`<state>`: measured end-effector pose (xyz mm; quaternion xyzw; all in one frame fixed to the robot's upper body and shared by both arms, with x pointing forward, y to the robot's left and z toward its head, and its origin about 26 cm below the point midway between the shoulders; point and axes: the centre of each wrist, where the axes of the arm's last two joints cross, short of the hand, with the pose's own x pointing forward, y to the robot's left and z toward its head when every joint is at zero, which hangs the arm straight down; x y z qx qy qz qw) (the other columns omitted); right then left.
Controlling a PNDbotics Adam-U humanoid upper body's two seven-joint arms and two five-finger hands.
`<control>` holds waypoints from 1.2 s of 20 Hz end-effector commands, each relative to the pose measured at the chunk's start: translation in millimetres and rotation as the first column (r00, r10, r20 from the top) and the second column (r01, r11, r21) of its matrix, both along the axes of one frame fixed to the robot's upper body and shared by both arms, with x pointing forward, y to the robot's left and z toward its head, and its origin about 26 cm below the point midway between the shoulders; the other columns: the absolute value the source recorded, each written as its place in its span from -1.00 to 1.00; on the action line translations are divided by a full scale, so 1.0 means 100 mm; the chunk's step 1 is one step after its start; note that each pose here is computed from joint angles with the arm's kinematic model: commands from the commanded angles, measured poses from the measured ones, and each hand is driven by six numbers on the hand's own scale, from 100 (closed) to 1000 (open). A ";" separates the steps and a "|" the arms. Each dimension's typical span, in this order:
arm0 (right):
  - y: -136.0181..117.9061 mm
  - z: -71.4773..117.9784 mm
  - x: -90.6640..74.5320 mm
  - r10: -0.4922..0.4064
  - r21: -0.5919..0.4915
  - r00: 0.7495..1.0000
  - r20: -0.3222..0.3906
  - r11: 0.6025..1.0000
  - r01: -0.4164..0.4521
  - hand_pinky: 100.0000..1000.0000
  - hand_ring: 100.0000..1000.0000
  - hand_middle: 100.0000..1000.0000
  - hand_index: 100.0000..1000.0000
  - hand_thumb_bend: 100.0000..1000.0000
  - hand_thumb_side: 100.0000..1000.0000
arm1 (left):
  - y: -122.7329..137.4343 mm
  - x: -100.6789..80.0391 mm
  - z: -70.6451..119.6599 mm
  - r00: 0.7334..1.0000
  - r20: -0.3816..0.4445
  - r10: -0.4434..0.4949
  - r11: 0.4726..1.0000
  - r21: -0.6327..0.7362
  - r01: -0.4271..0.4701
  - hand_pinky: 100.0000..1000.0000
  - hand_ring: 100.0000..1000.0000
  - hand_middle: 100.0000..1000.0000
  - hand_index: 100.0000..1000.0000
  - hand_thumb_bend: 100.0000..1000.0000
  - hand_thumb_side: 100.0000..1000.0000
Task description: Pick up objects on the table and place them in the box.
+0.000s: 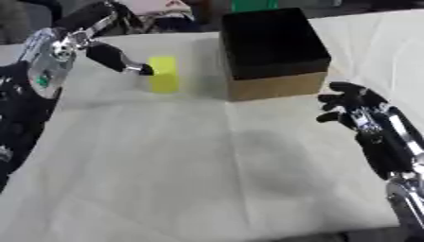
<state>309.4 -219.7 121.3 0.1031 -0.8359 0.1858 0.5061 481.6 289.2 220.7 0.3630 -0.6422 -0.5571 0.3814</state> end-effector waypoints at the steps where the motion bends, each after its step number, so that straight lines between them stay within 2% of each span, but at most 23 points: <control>1: -0.01 0.08 0.00 0.014 -0.012 1.000 0.026 1.000 -0.013 0.21 0.63 0.00 0.60 -1.00 0.12 | 0.04 0.04 0.09 1.000 0.024 0.014 1.000 0.024 -0.014 0.42 0.31 0.30 0.50 0.66 -0.08; 11: 0.00 0.08 0.01 0.016 -0.013 1.000 0.026 1.000 -0.016 0.21 0.63 0.00 0.60 -1.00 0.13 | 0.05 0.09 -0.02 0.996 0.060 0.070 0.996 0.046 -0.073 0.41 0.31 0.32 0.51 0.68 -0.26; 14: 0.00 0.09 0.01 0.017 -0.013 0.999 0.028 1.000 -0.017 0.21 0.63 0.00 0.60 -1.00 0.13 | 0.08 0.09 -0.04 0.993 0.084 0.087 0.995 0.044 -0.091 0.39 0.26 0.26 0.48 0.63 -0.45; 18: 0.01 0.09 0.01 0.020 -0.015 0.999 0.030 1.000 -0.020 0.21 0.63 0.00 0.60 -1.00 0.14 | 0.09 0.09 -0.07 0.988 0.109 0.105 0.993 0.039 -0.110 0.37 0.24 0.23 0.45 0.56 -0.61; 24: 0.02 0.10 0.01 0.025 -0.016 0.999 0.033 1.000 -0.024 0.21 0.63 0.00 0.60 -1.00 0.15 | 0.09 0.10 -0.12 0.987 0.116 0.115 0.992 0.038 -0.120 0.36 0.21 0.19 0.42 0.51 -0.62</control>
